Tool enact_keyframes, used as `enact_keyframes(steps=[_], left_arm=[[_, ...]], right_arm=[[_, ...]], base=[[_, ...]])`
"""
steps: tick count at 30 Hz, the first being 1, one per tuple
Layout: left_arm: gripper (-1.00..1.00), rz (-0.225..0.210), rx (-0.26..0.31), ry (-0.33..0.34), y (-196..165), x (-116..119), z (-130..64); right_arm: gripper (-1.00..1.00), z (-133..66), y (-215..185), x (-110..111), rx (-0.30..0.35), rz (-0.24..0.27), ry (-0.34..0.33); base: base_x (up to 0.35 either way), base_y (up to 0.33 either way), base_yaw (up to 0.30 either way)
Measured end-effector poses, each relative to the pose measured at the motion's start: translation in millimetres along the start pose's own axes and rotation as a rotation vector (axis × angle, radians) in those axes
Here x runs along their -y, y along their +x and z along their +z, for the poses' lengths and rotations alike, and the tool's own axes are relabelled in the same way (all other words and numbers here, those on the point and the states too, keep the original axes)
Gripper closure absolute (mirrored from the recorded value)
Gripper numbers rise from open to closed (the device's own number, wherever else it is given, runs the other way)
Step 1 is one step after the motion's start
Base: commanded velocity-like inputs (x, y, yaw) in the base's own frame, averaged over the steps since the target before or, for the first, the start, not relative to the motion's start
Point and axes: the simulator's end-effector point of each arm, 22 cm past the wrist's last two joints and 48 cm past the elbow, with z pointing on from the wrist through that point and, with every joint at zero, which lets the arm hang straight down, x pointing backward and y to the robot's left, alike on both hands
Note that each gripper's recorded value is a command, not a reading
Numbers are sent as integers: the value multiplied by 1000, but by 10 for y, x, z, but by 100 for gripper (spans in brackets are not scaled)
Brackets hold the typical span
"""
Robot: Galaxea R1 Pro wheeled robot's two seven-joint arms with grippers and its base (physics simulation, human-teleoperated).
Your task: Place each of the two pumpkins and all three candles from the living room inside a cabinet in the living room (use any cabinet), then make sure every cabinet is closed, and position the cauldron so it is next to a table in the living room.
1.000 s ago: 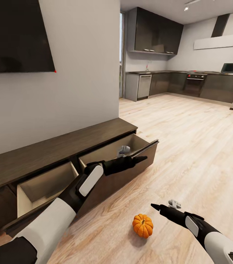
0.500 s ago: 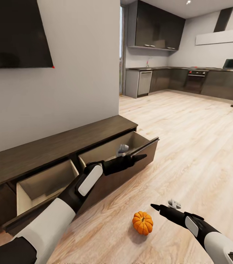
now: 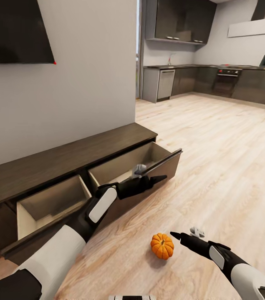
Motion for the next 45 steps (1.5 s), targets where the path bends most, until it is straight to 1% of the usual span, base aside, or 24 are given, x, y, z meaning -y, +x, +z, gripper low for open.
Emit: enact_keyframes(steps=[29, 45], left_arm=[[-100, -108, -34, -20, 350, -613, 87], [-100, -169, -50, -41, 567, -977, 107]], right_arm=[[-100, 251, 499, 407, -91, 46, 48], [-100, 363, 787, 622, -142, 74, 73]], base=[[0, 0, 0], [0, 0, 0]])
